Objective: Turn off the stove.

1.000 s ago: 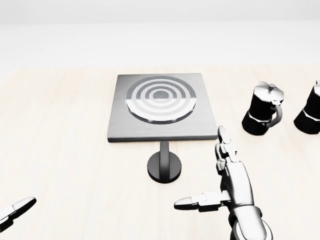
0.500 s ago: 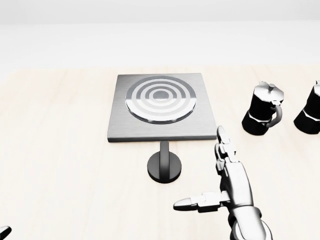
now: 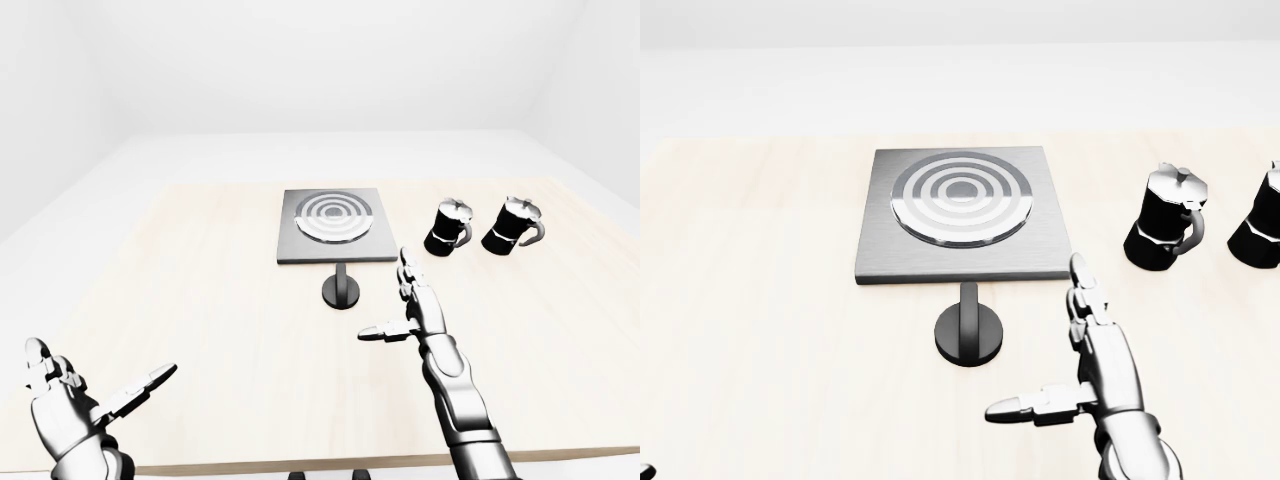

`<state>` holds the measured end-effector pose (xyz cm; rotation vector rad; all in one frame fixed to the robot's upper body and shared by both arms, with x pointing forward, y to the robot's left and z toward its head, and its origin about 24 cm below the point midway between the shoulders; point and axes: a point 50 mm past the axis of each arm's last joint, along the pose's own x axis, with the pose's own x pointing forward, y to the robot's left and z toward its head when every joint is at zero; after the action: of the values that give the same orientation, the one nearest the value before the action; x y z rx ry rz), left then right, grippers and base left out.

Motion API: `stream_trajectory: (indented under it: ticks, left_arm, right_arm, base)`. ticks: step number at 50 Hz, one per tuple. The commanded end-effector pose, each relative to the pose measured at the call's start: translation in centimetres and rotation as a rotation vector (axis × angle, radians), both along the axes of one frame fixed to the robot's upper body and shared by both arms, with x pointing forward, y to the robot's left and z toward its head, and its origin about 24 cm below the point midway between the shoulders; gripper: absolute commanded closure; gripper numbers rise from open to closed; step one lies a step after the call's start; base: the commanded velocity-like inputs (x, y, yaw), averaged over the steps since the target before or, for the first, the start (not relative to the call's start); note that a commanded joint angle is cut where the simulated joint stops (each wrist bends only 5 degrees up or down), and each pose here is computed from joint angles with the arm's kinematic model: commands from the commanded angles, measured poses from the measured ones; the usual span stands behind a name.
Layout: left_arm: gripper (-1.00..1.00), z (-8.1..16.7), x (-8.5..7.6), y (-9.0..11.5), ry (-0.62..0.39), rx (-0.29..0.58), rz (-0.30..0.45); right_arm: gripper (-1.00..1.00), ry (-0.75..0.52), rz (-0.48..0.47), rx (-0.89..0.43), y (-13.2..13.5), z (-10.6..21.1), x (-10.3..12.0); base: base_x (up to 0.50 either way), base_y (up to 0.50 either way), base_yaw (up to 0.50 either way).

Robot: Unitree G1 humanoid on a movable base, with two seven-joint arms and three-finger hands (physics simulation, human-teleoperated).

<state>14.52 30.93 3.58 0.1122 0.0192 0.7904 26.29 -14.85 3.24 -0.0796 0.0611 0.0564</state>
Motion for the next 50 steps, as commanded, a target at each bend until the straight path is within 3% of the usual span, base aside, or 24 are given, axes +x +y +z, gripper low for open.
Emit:
stream_trajectory:
  ticks: [1,16,50]
  left_arm:
    - [-1.00,0.0,-0.1,0.0,0.001,-0.002,-0.001]
    - [-1.00,0.6,-0.4,0.2,-0.018,0.011,-0.007]
    - [-1.00,-0.5,0.1,0.1,0.032,0.005,0.005]
  right_arm:
    - [-1.00,0.002,0.001,-0.001,0.0,0.0,0.0]
    - [-1.00,0.032,0.001,0.005,0.4,-0.9,0.0]
    - [-1.00,0.062,0.100,-0.038,2.7,-1.7,1.1]
  base:
    - [0.00,0.00,0.00]
    - [0.00,0.00,0.00]
    - [0.00,0.00,0.00]
